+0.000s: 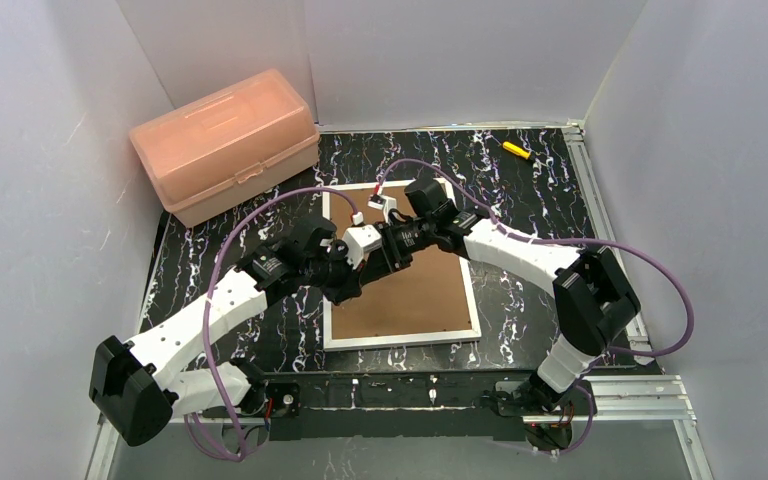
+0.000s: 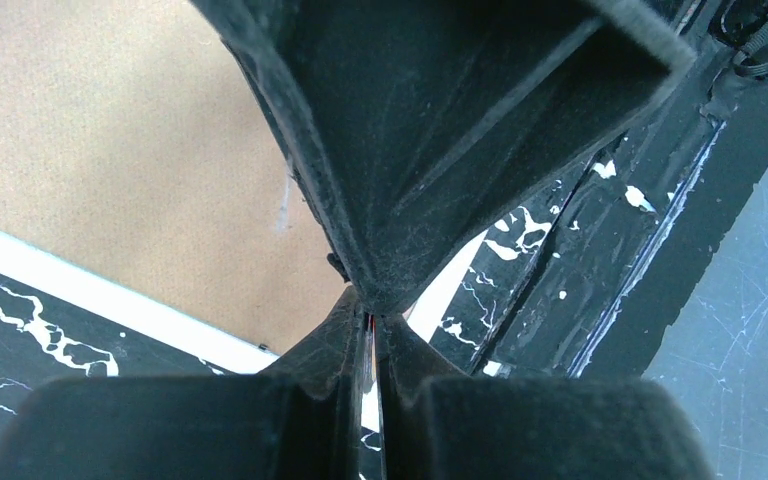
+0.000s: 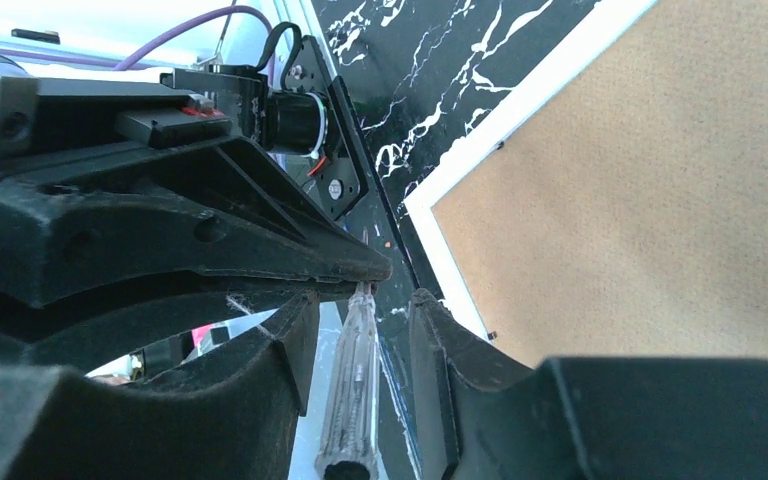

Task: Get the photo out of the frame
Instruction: Pick up the screwdriver from the center of the board.

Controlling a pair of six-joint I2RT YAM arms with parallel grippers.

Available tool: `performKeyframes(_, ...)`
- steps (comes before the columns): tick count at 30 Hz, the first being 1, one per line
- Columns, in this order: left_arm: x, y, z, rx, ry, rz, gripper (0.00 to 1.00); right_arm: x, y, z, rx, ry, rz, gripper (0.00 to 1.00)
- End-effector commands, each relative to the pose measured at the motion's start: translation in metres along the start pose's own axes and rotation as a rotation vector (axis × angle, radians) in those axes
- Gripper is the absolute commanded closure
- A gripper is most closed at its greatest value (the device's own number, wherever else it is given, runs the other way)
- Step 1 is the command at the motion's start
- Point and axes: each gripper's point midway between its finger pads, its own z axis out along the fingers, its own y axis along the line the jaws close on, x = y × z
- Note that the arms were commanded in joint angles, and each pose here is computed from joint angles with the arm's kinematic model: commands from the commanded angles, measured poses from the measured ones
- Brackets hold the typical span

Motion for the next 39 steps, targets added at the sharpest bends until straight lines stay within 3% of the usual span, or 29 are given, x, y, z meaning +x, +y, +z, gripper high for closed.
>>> performKeyframes(1, -0.017, 0.001, -0.01, -0.021, -0.044, 0.047, 1.0, -0.003, 0.008, 0.001, -0.034, 0.016, -0.04, 0.54)
performKeyframes(4, -0.016, 0.001, -0.01, -0.021, -0.045, 0.048, 1.0, 0.003, 0.006, 0.001, -0.029, 0.03, -0.032, 0.57)
performKeyframes(10, -0.015, 0.0, -0.009, -0.017, -0.043, 0.046, 1.0, 0.0, 0.005, 0.0, -0.022, 0.02, -0.039, 0.83)
performKeyframes(12, -0.014, 0.0, -0.01, -0.023, -0.044, 0.043, 0.96, -0.002, 0.005, -0.001, -0.012, 0.009, -0.046, 0.9)
performKeyframes(16, -0.011, 0.007, -0.014, -0.08, -0.049, -0.003, 0.7, -0.005, -0.002, -0.005, 0.027, -0.013, -0.051, 0.99)
performKeyframes(19, -0.008, 0.01, -0.02, -0.129, -0.041, -0.109, 0.43, -0.008, -0.009, -0.01, 0.054, -0.038, -0.049, 0.99)
performKeyframes(20, -0.007, 0.009, -0.022, -0.132, -0.035, -0.154, 0.41, -0.009, -0.011, -0.012, 0.064, -0.05, -0.047, 0.99)
performKeyframes(23, -0.01, 0.008, -0.027, -0.083, -0.069, -0.307, 0.39, -0.014, -0.016, -0.022, 0.088, -0.097, -0.046, 0.99)
performKeyframes(27, -0.026, 0.008, -0.037, 0.066, -0.223, -0.525, 0.39, -0.021, -0.014, -0.036, 0.077, -0.184, -0.04, 0.99)
performKeyframes(32, -0.045, 0.006, -0.05, 0.21, -0.327, -0.664, 0.39, -0.03, 0.009, -0.049, -0.01, -0.252, -0.089, 0.99)
performKeyframes(39, -0.071, 0.005, -0.058, 0.372, -0.405, -0.801, 0.48, -0.038, 0.047, -0.061, -0.141, -0.297, -0.175, 0.99)
